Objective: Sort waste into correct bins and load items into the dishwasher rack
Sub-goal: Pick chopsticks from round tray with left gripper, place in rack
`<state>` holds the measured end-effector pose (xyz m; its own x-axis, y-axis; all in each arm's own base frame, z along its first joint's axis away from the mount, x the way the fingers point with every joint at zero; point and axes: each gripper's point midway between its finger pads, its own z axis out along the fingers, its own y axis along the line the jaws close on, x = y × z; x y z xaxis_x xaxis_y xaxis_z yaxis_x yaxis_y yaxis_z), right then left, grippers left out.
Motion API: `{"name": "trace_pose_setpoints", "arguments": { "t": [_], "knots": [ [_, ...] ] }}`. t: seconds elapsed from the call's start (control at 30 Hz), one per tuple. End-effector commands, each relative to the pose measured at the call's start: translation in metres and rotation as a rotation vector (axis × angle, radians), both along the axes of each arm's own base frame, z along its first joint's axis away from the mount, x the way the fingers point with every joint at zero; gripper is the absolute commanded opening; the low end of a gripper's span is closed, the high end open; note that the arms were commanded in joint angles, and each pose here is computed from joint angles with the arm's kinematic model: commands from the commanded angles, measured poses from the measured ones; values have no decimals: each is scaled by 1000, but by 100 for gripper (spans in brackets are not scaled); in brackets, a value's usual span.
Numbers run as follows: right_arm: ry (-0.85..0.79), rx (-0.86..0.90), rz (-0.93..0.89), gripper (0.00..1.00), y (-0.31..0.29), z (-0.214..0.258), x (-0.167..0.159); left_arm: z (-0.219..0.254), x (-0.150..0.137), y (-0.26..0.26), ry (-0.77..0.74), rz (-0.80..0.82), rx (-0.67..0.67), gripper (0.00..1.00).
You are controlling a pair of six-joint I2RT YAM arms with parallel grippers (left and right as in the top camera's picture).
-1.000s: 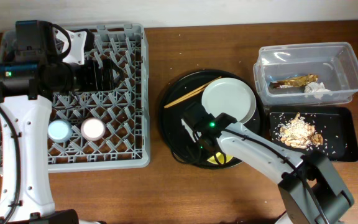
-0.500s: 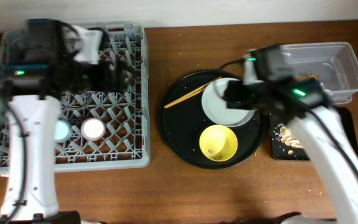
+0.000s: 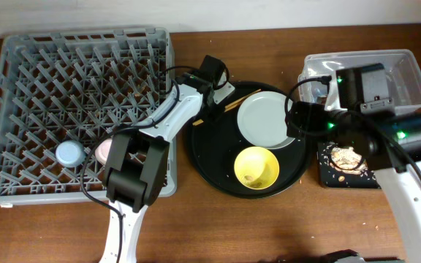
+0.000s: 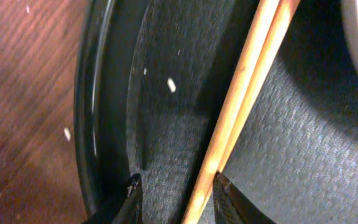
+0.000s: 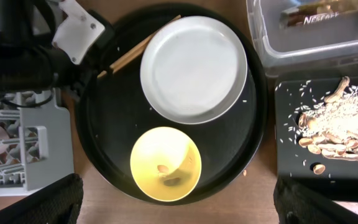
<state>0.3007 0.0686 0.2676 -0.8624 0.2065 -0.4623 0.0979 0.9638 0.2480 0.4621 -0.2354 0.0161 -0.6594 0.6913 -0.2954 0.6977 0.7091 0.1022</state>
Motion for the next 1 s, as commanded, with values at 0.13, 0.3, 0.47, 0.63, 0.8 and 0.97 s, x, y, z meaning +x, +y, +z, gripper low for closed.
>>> {"name": "trace_pose_setpoints", "arguments": {
  "t": [0.13,0.3,0.47,0.63,0.8,0.97],
  "knots": [
    [58,-15,-15,98,-3,-13,1,26,-11,-26,13,-73,-80,35],
    [59,-15,-15,98,-3,-13,0,31,18,-40,-108,-86,-129,35],
    [59,-16,-15,98,-3,-13,0,-12,6,-35,-11,-85,-86,30],
    [59,-15,-15,98,-3,-13,0,-15,-6,-38,23,-99,-69,22],
    [66,-17,-15,98,-3,-14,-1,18,2,-47,-19,-108,-86,27],
    [65,-17,-15,99,-3,-14,-1,24,18,-46,-90,-92,-67,27]
  ]
}}
